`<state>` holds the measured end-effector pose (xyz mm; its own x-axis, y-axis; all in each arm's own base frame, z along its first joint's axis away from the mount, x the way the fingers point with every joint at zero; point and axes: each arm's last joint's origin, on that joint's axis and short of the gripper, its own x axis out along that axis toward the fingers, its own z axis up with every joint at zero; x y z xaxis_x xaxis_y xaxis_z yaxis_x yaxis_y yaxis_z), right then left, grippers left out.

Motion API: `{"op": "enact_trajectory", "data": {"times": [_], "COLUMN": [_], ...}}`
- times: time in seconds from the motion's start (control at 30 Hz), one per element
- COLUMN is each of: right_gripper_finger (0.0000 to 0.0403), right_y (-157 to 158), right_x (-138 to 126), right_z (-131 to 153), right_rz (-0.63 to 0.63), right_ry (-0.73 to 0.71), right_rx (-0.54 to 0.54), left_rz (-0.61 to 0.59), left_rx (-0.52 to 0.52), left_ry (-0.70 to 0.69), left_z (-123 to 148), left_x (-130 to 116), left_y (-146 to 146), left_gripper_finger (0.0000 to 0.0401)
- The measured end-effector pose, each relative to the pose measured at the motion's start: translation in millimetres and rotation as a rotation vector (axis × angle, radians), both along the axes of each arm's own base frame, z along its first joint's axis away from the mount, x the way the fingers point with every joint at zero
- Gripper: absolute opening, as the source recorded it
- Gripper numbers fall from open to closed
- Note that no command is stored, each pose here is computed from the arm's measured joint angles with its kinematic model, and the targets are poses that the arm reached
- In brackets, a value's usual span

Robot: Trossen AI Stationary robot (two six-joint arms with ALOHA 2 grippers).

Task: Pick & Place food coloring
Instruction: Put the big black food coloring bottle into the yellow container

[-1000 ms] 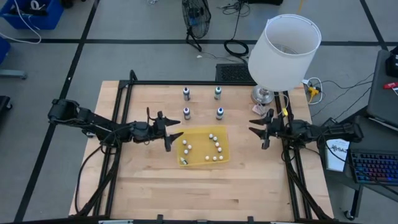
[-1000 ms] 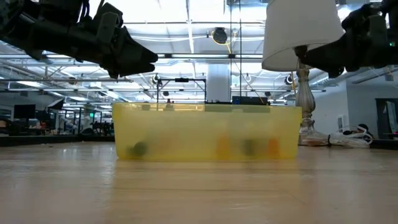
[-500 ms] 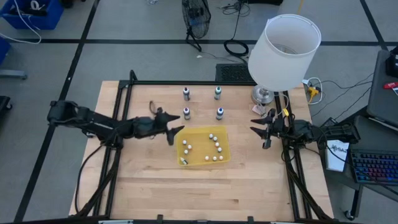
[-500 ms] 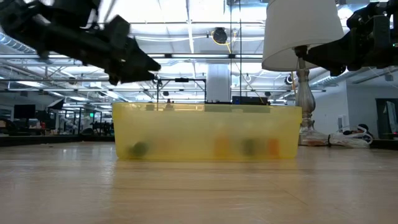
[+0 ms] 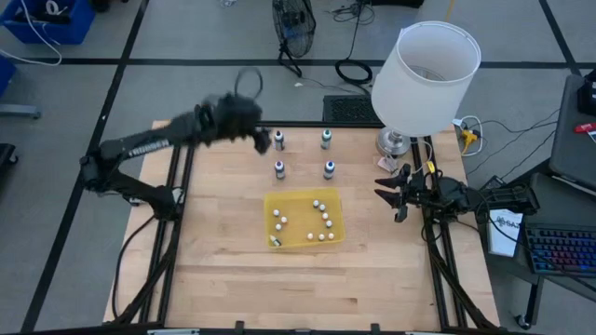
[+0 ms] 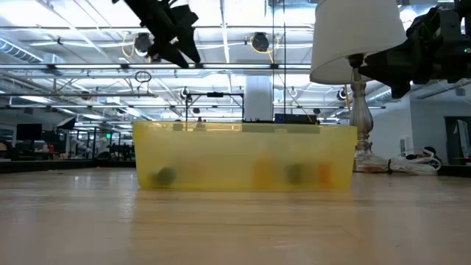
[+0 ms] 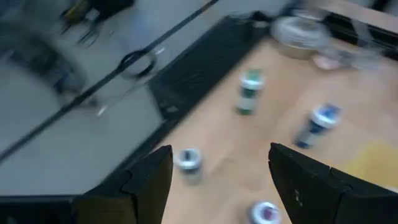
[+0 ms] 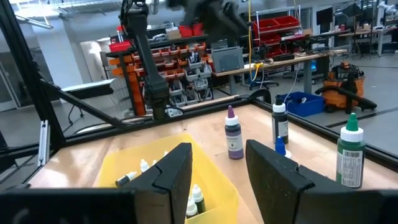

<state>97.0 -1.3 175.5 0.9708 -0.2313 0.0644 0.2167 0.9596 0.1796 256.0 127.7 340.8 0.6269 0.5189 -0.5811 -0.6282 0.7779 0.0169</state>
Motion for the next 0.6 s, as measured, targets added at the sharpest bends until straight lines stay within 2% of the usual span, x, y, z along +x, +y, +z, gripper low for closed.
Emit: {"op": "enact_trajectory", "data": {"times": [0.07,0.13,0.27,0.43,0.6], "right_gripper_finger": [0.0141,0.0141,0.0141,0.0141,0.0141], "right_y": [0,0,0,0,0], "right_x": [0,0,0,0,0], "right_z": [0,0,0,0,0], "right_rz": [0.000,0.000,0.000,0.000,0.000], "right_ry": [0.000,0.000,0.000,-0.001,-0.001], "right_rx": [0.000,0.000,0.000,0.000,0.000], "left_rz": [0.085,0.137,0.170,0.158,0.132], "left_rx": [-0.062,-0.171,-0.310,-0.383,-0.429], "left_ry": [0.041,0.106,0.182,0.220,0.310], "left_z": [10,10,0,-26,-63], "left_x": [-4,-6,9,39,59], "left_y": [18,35,71,105,117], "left_gripper_finger": [0.0266,0.0266,0.0266,0.0266,0.0266]}}
